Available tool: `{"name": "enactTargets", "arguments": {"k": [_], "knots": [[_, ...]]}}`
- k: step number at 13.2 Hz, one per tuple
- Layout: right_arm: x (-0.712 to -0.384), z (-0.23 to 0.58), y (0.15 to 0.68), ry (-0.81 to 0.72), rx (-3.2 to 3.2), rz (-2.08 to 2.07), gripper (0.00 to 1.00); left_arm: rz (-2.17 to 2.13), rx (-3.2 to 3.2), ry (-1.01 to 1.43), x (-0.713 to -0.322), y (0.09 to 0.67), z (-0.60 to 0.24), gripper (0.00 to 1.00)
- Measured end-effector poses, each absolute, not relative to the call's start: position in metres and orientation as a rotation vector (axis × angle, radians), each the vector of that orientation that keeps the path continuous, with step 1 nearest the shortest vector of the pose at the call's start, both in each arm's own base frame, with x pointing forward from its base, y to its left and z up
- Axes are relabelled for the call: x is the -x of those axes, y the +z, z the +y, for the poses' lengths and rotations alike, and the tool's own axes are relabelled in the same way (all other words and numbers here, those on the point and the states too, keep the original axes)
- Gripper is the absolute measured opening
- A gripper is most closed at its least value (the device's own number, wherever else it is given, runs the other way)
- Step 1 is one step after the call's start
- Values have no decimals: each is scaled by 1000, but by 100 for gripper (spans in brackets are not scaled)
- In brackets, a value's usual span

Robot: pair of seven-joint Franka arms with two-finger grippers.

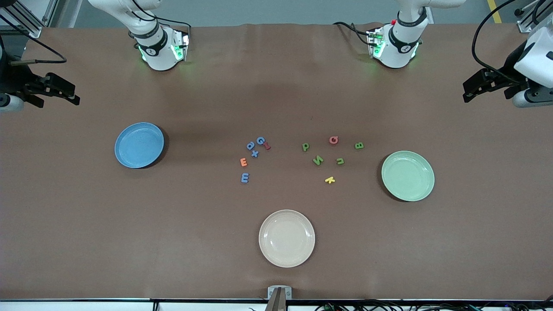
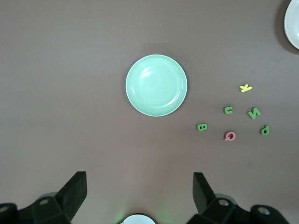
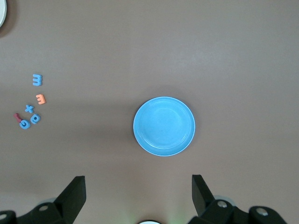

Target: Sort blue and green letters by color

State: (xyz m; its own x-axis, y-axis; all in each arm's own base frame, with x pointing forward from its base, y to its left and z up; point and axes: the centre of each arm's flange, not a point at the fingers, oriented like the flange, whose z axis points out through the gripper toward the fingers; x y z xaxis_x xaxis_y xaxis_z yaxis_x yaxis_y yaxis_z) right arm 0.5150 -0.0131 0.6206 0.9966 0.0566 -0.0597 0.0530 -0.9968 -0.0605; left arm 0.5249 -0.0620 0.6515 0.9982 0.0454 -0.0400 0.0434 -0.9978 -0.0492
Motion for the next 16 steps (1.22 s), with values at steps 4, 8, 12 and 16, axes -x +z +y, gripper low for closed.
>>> {"name": "enactTargets", "arguments": {"k": [4,8,12,16], "knots": [[-513,-14,623,92,3087,-102,100,-70,3092,65,-525,651,-62,100],[-507,-15,629,91,3095,-67,100,-67,3087,91,-535,641,-63,100],[-506,-16,627,103,3097,49,100,-66,3066,212,-554,592,-65,100],[-506,-15,626,102,3096,54,100,-77,3076,156,-569,492,-57,100]]}}
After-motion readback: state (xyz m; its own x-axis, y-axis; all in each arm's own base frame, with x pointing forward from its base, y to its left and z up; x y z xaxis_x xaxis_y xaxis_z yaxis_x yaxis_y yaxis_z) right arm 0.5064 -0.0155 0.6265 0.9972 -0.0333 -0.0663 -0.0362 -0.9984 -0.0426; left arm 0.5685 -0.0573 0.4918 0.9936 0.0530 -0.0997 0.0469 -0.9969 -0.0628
